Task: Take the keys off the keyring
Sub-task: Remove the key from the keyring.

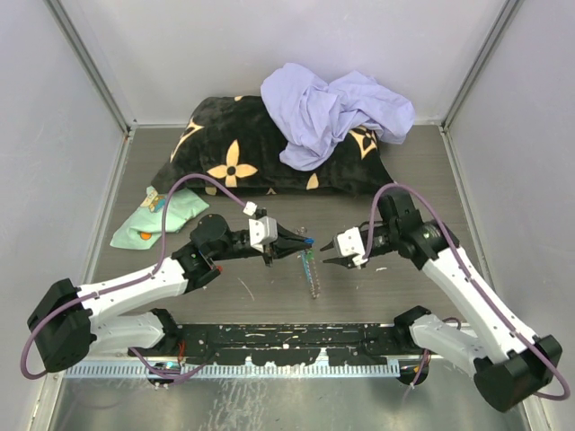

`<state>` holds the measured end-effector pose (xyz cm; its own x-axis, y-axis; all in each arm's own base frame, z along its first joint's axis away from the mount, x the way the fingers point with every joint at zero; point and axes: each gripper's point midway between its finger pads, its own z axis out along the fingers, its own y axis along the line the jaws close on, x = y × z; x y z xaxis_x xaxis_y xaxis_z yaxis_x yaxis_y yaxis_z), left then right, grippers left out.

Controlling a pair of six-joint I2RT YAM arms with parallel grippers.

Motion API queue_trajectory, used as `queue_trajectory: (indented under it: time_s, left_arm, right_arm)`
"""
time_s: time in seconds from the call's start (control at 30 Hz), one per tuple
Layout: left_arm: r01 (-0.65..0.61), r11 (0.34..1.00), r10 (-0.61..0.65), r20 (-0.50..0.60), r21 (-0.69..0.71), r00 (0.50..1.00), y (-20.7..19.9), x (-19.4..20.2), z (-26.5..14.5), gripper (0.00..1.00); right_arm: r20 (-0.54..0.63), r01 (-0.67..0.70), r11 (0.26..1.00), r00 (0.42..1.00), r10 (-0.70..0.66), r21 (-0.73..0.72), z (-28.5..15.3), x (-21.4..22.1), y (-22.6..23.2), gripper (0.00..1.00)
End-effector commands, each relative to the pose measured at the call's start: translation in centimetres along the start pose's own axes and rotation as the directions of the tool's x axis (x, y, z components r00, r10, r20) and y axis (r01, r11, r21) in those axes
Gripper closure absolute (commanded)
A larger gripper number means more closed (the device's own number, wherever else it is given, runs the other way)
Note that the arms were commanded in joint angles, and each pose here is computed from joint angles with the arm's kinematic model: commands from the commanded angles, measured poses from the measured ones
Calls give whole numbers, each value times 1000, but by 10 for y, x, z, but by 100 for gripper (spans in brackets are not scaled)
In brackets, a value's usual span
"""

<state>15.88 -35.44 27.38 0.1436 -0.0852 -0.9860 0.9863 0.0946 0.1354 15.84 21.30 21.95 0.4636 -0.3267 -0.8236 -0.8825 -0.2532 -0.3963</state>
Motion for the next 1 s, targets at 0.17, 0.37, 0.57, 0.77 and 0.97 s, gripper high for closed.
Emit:
queue_trajectory:
  time_s: [0.17,0.37,0.57,0.77,0.97]
  left_arm:
    - [-91,994,99,138,-62,985,14,-44,0,100]
    - [-90,994,97,137,-59,986,14,-44,0,100]
    - [-90,995,96,136,-49,986,13,-43,2,100]
    - [-89,995,94,137,-46,986,13,-43,2,100]
    - [-88,995,93,139,-45,986,12,-43,1,100]
  right_arm:
    - [90,-35,982,996,19,188,15,-41,-23,76]
    - [106,-100,976,991,81,191,26,-36,-19,85]
    - [96,-138,959,988,117,248,24,-29,-25,86]
    - [78,-137,945,990,119,297,19,-27,-30,85]
    - [86,-136,941,990,115,310,18,-28,-33,83]
